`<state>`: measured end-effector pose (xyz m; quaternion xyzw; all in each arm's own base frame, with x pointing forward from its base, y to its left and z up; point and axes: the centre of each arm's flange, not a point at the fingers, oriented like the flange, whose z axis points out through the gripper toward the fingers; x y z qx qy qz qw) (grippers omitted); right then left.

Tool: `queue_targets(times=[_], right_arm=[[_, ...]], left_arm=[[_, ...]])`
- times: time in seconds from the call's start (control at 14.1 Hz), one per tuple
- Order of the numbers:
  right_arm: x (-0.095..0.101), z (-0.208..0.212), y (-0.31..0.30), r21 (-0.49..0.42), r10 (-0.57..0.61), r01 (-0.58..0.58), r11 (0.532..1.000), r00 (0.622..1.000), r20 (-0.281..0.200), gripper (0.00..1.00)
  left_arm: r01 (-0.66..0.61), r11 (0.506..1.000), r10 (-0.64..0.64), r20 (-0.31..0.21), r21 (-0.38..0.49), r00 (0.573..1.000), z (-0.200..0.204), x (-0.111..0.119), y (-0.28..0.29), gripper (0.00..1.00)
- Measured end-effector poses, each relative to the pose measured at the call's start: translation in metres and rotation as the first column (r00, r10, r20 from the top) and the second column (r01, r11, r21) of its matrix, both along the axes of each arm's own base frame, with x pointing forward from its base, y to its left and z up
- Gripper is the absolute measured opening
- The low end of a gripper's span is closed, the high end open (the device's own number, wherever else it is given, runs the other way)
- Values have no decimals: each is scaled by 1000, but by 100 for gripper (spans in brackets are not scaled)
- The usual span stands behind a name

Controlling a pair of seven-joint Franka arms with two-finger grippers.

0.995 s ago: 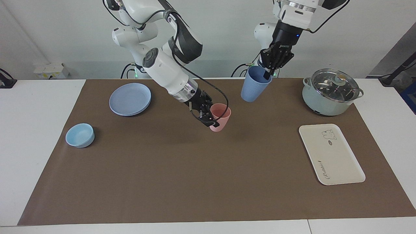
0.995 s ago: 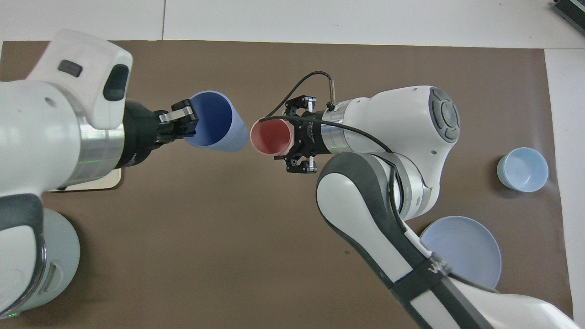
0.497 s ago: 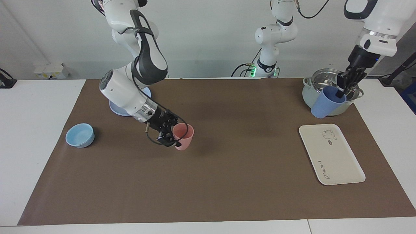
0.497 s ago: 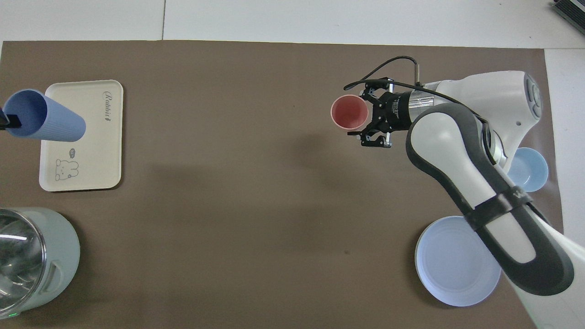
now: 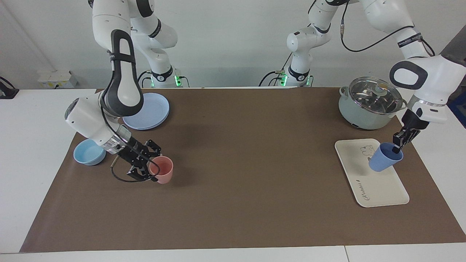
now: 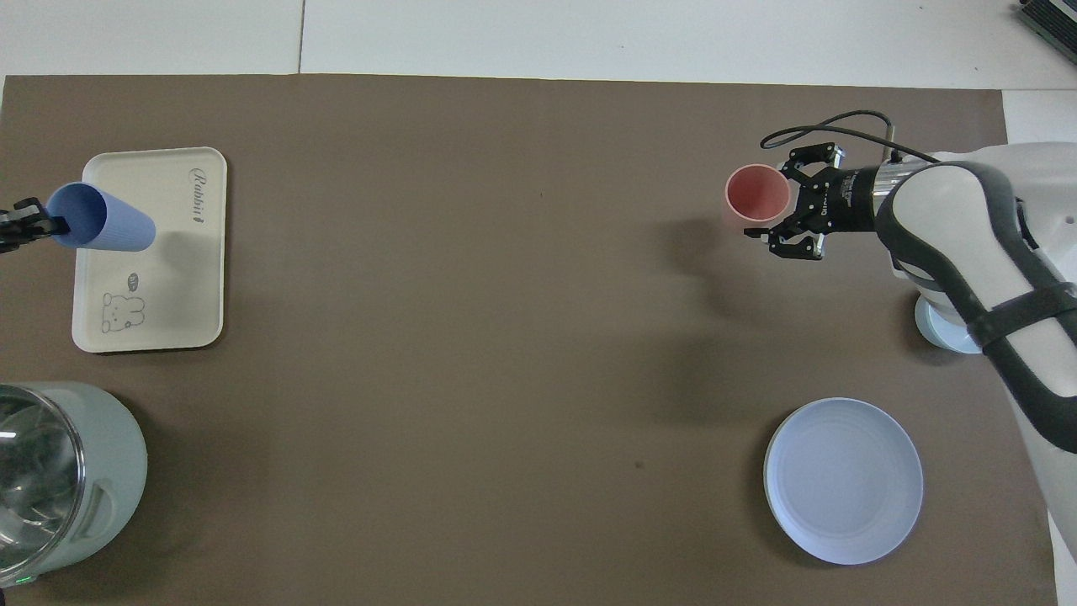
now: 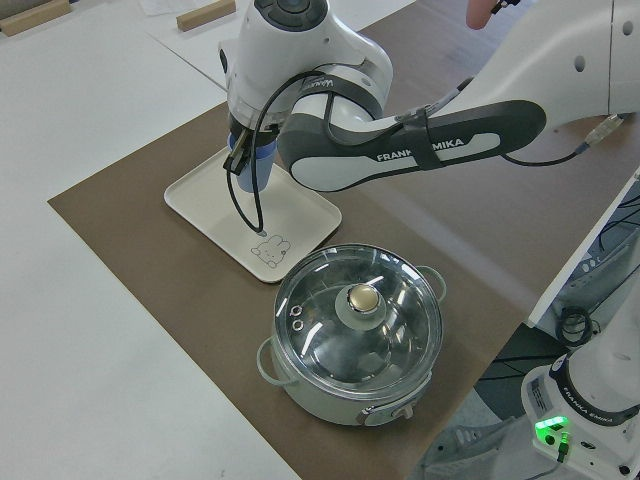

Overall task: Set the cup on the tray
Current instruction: 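Lower the cup onto the cream tray with the left gripper, then open the left gripper and lift it off the cup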

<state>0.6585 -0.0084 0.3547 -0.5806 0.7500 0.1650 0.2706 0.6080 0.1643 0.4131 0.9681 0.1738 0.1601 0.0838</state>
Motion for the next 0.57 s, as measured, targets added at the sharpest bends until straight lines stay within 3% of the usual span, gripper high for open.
queue_targets(times=[0.21,0.36,0.57], right_arm=[[-3,-33,-51,24,33,-33,999,999,-8,80],[0,-44,-63,33,34,-34,999,999,-4,80],[0,-50,-56,49,44,-43,998,999,-5,80]], left_arm=[[-17,998,16,-22,-54,1000,-27,-8,-10,5],[46,998,-47,-22,-36,999,-31,-14,-12,5],[151,988,-151,-12,2,988,-32,-21,-12,38]])
